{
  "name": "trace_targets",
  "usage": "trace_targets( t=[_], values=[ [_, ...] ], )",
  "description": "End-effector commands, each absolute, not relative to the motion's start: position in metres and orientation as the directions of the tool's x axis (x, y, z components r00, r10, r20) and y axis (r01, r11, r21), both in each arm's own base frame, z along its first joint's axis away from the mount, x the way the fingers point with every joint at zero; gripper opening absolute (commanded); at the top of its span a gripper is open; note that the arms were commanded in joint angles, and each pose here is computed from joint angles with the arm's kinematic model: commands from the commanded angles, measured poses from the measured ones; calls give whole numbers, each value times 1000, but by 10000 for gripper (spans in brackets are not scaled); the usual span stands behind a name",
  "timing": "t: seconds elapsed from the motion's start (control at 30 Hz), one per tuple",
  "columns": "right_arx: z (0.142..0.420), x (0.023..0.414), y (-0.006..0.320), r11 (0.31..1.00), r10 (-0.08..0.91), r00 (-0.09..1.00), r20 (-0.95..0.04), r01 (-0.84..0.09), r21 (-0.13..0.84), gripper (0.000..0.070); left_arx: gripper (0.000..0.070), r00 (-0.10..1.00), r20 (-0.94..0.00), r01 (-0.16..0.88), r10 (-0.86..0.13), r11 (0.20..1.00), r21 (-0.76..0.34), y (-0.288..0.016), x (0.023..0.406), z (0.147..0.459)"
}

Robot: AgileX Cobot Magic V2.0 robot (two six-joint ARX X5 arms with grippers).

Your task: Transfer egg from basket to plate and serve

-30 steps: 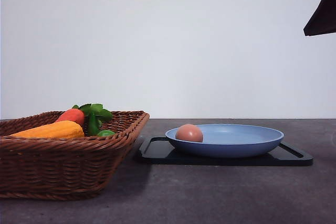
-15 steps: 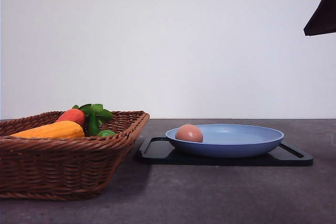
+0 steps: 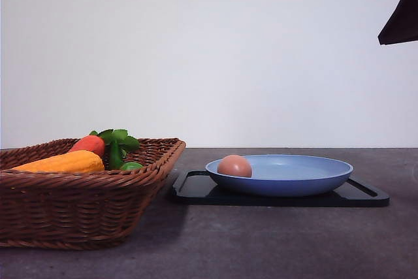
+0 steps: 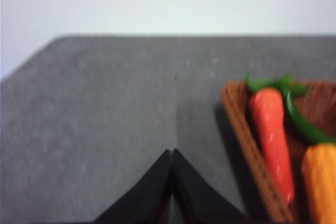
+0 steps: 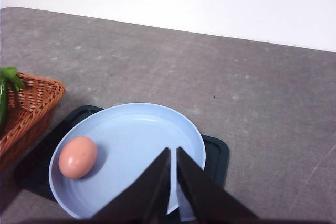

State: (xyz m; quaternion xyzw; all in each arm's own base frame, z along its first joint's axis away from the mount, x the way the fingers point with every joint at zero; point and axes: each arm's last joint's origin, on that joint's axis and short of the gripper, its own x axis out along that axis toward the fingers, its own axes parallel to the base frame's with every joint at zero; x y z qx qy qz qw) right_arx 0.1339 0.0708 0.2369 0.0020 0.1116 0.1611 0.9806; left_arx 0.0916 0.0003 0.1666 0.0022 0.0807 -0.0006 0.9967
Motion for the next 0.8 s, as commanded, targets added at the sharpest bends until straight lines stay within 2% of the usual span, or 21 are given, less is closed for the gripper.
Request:
trace_targets(
  t=[0.0,0.2,0.77],
  values=[
    [239,134,72,948,317,926,-205,-313,53,0,0,988,-153,4,-3,1000,4,0,93,163],
    [239,134,72,948,317,926,-206,-313,53,0,0,980,-197,5,-4,1000,5,0,95,149],
    [239,134,72,948,317,926,-205,-313,53,0,0,982,-191,5,-4,1000,5,0,95,148]
  ],
)
